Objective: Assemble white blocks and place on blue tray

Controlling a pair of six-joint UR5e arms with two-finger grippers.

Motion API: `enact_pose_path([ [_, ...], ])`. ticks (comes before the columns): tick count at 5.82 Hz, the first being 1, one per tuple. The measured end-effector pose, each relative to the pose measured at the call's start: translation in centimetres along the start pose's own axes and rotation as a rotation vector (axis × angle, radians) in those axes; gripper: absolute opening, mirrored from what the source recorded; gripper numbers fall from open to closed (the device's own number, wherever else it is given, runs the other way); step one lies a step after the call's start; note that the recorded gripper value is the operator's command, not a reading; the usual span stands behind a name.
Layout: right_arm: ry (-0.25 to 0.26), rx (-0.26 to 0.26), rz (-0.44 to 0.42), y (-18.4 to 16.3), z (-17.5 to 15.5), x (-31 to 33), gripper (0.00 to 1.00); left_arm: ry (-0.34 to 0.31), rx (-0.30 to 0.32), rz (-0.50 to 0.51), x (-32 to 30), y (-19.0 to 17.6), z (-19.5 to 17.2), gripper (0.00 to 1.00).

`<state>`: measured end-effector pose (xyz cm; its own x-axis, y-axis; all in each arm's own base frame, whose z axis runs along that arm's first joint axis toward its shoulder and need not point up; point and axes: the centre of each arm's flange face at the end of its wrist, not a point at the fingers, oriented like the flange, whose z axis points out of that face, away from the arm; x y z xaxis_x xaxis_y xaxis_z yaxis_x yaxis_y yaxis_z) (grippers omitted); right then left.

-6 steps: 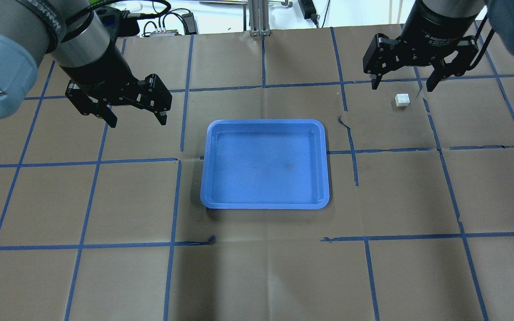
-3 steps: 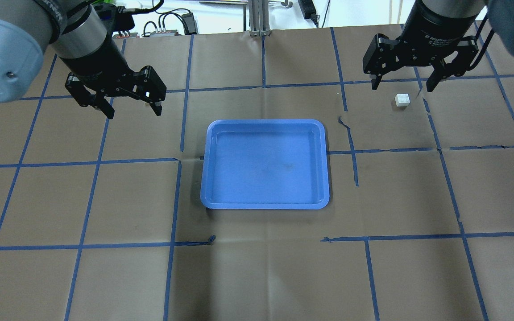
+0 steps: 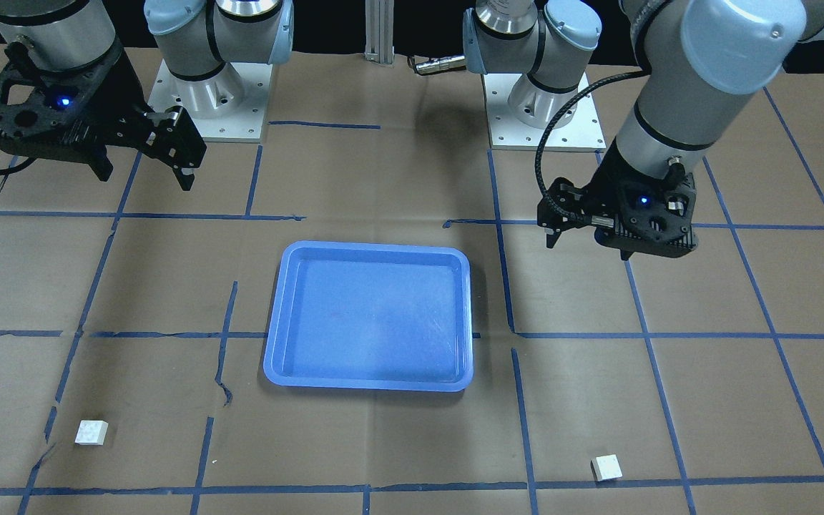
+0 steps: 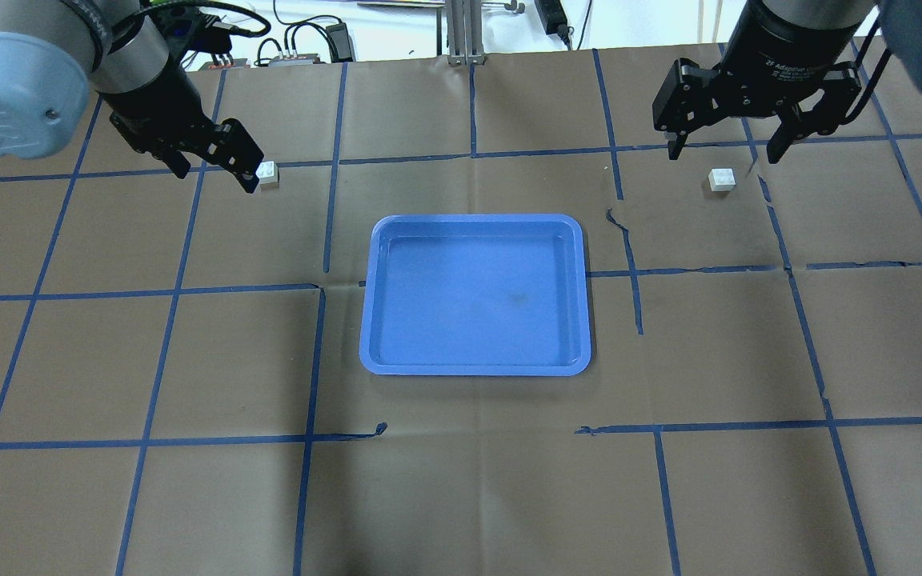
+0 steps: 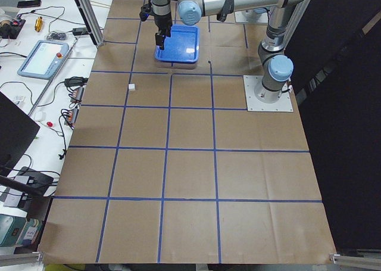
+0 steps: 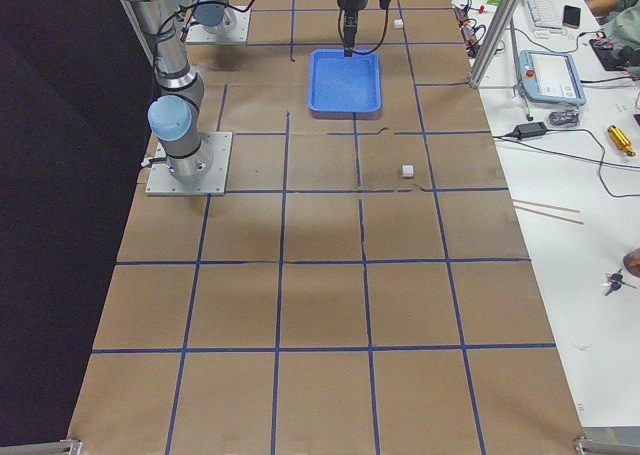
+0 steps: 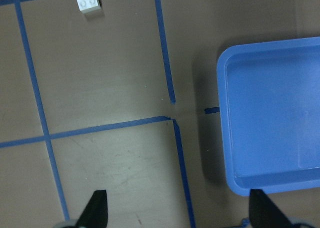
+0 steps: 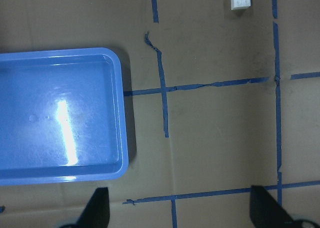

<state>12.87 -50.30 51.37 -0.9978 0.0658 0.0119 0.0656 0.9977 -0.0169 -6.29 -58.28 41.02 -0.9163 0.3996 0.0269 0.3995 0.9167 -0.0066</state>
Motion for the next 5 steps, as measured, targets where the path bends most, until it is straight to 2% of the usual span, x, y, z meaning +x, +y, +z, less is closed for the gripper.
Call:
enact_pose_path([
  [1, 0.002, -0.007, -0.087, 0.1, 0.1, 0.0, 1.00, -0.001, 0.005, 0.181, -2.6, -1.4, 2.7, 0.97],
  [2, 0.005, -0.016, -0.221, 0.2, 0.3, 0.0, 1.00, -0.018, 0.018, 0.414, -4.5, -3.2, 5.5, 0.97],
  [4, 0.008, -0.009, -0.626, -0.7, 0.4, 2.1, 1.00, -0.057, 0.028, 0.828, -7.7, -6.9, 11.8, 0.97],
  [5, 0.005, -0.008, -0.783, -1.6, 0.5, 5.6, 1.00, -0.074, 0.034, 0.990, -9.2, -8.3, 15.2, 0.97],
])
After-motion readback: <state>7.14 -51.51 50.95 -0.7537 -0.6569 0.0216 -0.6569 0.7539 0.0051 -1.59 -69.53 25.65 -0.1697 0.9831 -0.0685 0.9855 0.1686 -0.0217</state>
